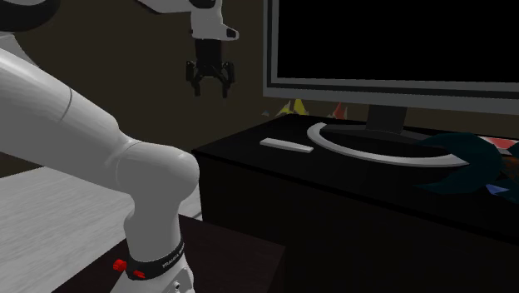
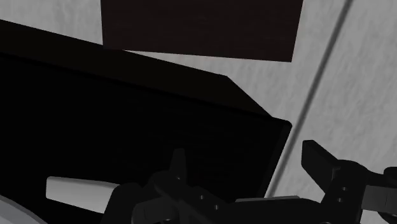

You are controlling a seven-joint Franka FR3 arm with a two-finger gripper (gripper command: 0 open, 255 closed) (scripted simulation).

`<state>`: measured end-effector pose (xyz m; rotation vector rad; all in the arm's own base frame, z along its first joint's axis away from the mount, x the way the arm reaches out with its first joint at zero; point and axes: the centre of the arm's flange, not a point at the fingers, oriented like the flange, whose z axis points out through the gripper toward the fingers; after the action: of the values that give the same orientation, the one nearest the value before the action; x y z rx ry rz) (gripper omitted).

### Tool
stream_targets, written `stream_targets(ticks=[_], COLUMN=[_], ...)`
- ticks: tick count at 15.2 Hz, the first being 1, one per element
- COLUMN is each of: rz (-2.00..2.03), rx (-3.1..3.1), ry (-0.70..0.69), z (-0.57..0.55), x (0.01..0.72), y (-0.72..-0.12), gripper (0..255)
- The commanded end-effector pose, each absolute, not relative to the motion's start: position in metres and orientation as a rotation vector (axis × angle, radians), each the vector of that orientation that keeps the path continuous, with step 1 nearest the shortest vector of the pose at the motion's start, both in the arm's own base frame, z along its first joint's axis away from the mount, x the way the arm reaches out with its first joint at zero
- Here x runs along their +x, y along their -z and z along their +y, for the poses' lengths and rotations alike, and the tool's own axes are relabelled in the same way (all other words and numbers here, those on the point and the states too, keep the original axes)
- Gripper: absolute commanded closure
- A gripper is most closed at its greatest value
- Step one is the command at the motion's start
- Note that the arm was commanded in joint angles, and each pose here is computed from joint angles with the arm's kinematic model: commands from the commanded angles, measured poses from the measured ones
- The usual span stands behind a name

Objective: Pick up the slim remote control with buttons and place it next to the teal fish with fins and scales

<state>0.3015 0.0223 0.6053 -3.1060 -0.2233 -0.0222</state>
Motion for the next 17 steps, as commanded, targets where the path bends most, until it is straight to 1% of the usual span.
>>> stream_targets(ticks=[1, 9, 17], rz=[-0.223, -0.809, -1.367], rx=[-3.106, -3.011, -2.808], ry=[0.022, 0.016, 0.010], z=[0.022, -0.063, -0.129], x=[0.301, 0.337, 0.402], y=[-0.605, -0.555, -0.505], gripper=[0, 0, 0])
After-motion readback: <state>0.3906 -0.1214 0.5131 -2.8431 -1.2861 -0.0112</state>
